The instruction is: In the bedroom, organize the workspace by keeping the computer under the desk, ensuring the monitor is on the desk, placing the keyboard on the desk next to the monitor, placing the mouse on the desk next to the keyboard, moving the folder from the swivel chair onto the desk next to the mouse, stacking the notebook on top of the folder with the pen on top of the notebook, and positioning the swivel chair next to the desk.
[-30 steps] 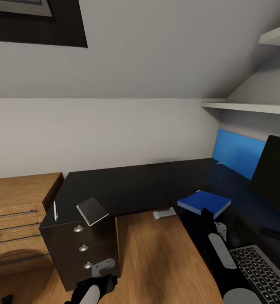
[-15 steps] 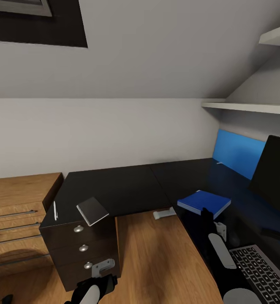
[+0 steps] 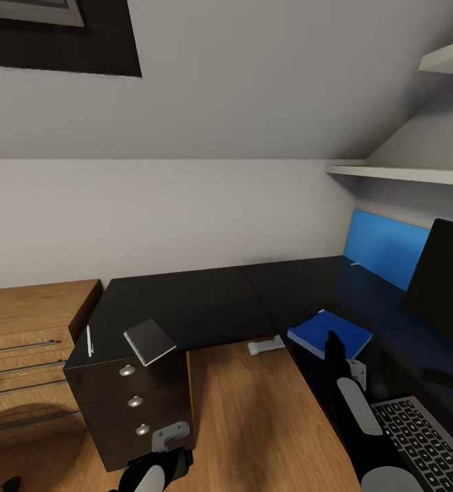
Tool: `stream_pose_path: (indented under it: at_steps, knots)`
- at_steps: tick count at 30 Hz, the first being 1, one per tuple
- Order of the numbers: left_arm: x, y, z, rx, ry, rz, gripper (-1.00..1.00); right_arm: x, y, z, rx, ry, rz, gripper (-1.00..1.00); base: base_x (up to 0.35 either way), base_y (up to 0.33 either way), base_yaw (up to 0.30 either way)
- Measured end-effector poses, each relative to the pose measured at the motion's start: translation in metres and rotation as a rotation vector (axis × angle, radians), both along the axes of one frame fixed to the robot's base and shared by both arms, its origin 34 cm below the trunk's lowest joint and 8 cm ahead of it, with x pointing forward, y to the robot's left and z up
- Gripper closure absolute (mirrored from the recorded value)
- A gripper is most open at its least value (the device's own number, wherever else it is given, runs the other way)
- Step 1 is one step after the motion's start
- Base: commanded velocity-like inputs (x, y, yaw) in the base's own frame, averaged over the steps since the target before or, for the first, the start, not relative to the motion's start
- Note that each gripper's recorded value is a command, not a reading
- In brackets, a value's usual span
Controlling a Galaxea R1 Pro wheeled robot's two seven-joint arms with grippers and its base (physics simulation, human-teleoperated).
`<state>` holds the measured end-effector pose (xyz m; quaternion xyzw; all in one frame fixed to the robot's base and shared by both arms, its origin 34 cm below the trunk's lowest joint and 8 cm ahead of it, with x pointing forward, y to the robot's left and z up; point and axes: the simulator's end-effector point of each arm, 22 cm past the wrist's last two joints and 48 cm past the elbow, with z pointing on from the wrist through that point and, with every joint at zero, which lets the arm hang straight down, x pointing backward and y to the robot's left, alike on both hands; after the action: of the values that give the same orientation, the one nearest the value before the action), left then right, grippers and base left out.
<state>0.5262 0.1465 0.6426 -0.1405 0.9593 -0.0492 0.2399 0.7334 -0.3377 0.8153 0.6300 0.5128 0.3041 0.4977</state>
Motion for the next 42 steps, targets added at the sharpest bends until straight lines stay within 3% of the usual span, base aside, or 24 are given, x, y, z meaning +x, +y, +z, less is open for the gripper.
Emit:
stream_pose_path:
  at_steps: [42]
  knots:
    - [-0.0072,0.0044,-0.0041,0.014,0.028,0.001,-1.0,0.0008,0.0016,0.0071,-0.002,0.0,0.004,-1.0,-0.042,0.0,0.0]
